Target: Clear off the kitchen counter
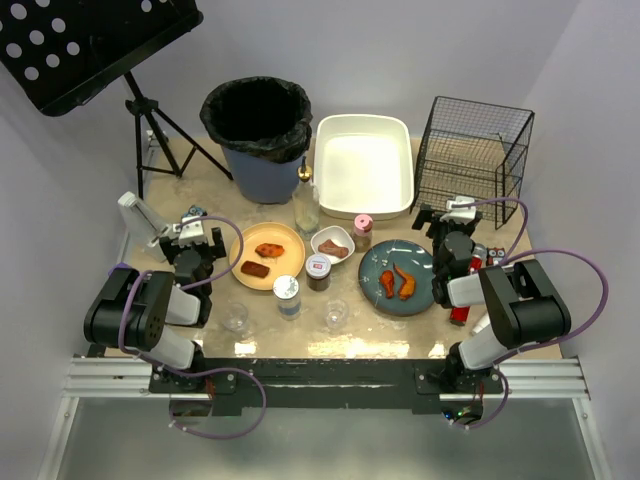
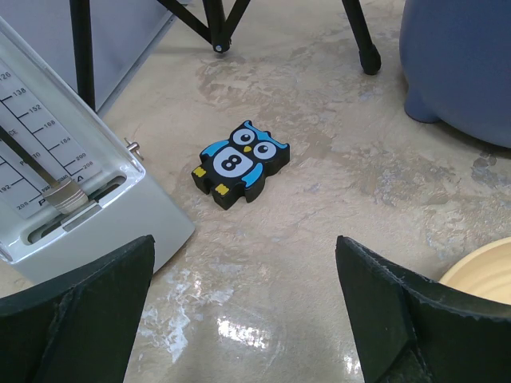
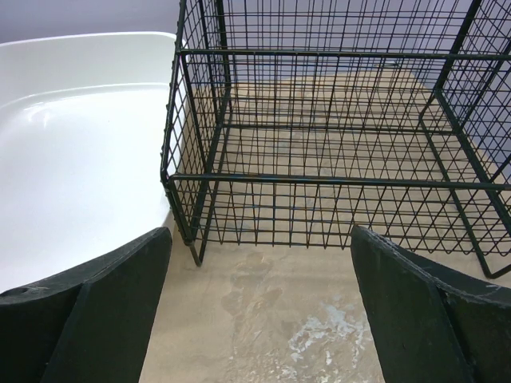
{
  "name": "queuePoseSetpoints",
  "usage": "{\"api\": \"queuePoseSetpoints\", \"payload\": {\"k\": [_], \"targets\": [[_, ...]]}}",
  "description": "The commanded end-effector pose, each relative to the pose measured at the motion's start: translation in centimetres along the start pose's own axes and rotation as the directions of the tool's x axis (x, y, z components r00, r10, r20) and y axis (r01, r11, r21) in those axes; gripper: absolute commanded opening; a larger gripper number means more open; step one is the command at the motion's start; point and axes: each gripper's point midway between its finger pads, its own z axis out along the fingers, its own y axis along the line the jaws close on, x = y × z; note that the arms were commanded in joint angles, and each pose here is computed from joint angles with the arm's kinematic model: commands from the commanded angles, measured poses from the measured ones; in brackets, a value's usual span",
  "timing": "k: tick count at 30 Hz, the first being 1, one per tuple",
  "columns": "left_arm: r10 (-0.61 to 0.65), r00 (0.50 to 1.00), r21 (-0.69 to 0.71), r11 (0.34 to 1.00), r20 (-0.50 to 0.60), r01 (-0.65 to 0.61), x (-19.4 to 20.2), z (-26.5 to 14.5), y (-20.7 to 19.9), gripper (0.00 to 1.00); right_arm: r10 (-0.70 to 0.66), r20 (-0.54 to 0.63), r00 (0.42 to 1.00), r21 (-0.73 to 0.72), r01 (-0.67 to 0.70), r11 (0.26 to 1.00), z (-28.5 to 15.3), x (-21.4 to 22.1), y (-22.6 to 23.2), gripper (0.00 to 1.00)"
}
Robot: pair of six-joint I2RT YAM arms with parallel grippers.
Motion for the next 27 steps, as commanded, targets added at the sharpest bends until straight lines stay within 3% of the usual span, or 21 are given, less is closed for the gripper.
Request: {"api": "queuePoseSetpoints", "payload": {"k": [1,19,22,27], "targets": [[-0.065,0.986,0.012,0.998,0.156,0.064,-4.3,0.7,-0.5,1.0,0.1,0.302,0.948,-0.036,-0.093,0.995,0.5,-8.3,0.7,0.99],[-0.067,0.983,0.015,0.998,0.173,0.065,-4.8,0.2,-0.3,1.0,0.098,0.29,0.952,-0.015,-0.098,0.995,0.5,-9.4,0.3,0.99],[-0.072,0.983,-0.003,0.997,0.169,0.074,-5.7,0.3,-0.1,1.0,0.129,0.232,0.964,0.011,-0.136,0.991,1.1,-9.9,0.2,0.99],[-0.104,0.987,-0.073,0.991,0.122,0.114,-6.9,1.0,0.8,1.0,0.197,0.257,0.946,0.031,-0.211,0.977,0.1,-11.2,-0.6,0.99]]}}
